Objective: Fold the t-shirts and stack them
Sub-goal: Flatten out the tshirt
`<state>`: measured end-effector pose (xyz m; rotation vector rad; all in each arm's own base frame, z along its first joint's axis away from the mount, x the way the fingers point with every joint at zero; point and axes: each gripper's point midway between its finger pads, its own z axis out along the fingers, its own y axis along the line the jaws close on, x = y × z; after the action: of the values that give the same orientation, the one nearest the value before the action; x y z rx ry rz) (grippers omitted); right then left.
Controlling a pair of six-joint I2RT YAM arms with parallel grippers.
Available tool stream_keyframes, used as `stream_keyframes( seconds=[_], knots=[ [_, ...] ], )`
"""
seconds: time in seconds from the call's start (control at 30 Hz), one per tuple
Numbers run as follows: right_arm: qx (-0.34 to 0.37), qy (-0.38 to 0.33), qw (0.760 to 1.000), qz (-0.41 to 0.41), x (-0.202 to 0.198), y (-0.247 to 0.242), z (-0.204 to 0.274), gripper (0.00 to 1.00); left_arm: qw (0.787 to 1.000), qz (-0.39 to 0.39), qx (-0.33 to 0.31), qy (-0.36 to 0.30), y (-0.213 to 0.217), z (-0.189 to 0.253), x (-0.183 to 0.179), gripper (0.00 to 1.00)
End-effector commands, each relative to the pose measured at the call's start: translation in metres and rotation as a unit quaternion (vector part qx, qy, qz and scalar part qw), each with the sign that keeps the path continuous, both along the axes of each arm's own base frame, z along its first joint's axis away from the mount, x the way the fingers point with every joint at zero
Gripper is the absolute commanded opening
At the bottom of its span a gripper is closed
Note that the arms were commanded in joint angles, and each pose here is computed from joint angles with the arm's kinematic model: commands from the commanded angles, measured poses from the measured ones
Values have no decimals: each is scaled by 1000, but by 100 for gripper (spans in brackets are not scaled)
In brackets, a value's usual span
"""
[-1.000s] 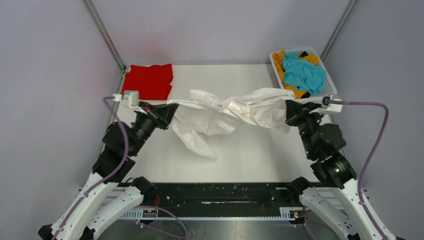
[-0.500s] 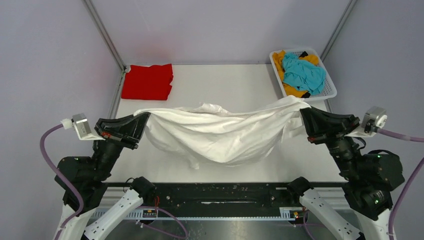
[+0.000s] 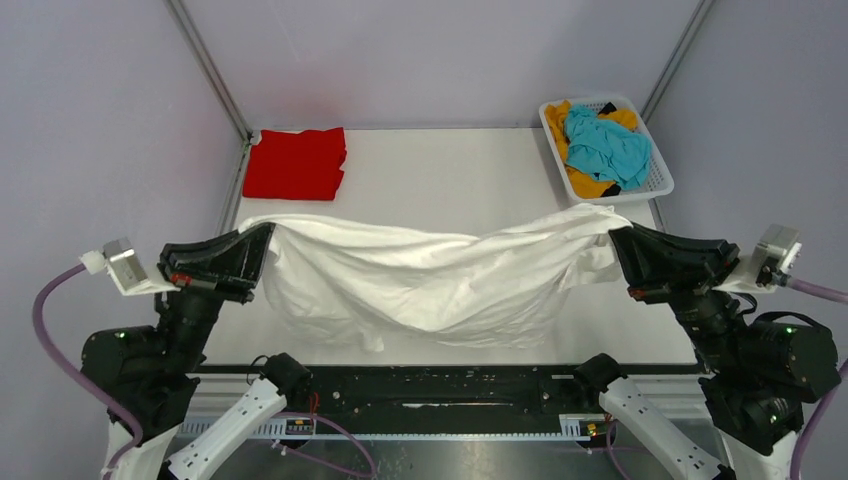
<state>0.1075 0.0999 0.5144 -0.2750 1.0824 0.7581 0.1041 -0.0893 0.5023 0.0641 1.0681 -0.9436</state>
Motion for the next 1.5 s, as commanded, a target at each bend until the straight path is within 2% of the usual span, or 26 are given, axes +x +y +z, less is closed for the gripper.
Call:
stream_keyframes(
  seconds=[0.0, 0.03, 0.1, 0.17, 0.23, 0.3, 0.37, 0.43, 0.47, 0.5, 0.53, 0.57, 0.6, 0.63, 0.83, 1.03, 1.13, 1.27, 1.4, 1.47],
  knots=[
    [-7, 59, 996, -62, 55, 4, -22, 0, 983, 140, -9, 116, 18, -36, 72, 0],
    [-13, 83, 993, -85, 73, 5, -35, 0, 971, 181, -1, 154, 21, -55, 92, 0],
    [-32, 141, 979, -146, 117, 6, -71, 0, 928, 290, 22, 232, 35, -100, 135, 0],
    [-56, 199, 954, -216, 159, 2, -115, 0, 885, 358, 64, 291, 38, -144, 167, 0],
    [-91, 256, 915, -298, 196, -8, -160, 0, 855, 371, 109, 347, 35, -188, 200, 0],
    [-138, 296, 880, -345, 232, -7, -203, 0, 835, 339, 120, 416, 37, -241, 241, 0],
    [-177, 330, 862, -342, 270, 5, -243, 6, 815, 321, 110, 469, 50, -287, 280, 3],
    [-193, 368, 854, -312, 306, 21, -276, 14, 801, 289, 110, 512, 51, -320, 311, 16],
    [-197, 387, 848, -305, 322, 26, -291, 28, 794, 275, 112, 530, 50, -333, 322, 24],
    [-198, 398, 844, -302, 336, 29, -300, 45, 792, 261, 116, 540, 46, -342, 332, 44],
    [-197, 407, 840, -300, 349, 32, -306, 56, 792, 251, 117, 544, 42, -347, 338, 64],
    [-198, 417, 834, -303, 356, 33, -312, 70, 794, 243, 116, 545, 38, -350, 344, 91],
    [-201, 423, 829, -307, 361, 34, -317, 89, 795, 238, 116, 546, 36, -352, 346, 98],
    [-203, 427, 826, -307, 363, 34, -321, 98, 796, 235, 115, 547, 35, -352, 346, 99],
    [-179, 423, 834, -306, 342, 28, -318, 100, 805, 228, 108, 536, 35, -340, 315, 99],
    [-143, 453, 838, -267, 287, 24, -329, 99, 813, 185, 86, 545, 19, -341, 259, 99],
    [-113, 500, 823, -247, 252, 23, -354, 99, 808, 177, 78, 557, 12, -360, 225, 99],
    [-89, 569, 795, -190, 210, 38, -393, 100, 791, 137, 103, 587, -14, -390, 191, 99],
    [-113, 615, 764, -161, 188, 54, -427, 99, 772, 106, 126, 615, -36, -424, 173, 99],
    [-123, 643, 738, -162, 183, 56, -447, 99, 762, 91, 130, 628, -43, -441, 172, 99]
  ],
)
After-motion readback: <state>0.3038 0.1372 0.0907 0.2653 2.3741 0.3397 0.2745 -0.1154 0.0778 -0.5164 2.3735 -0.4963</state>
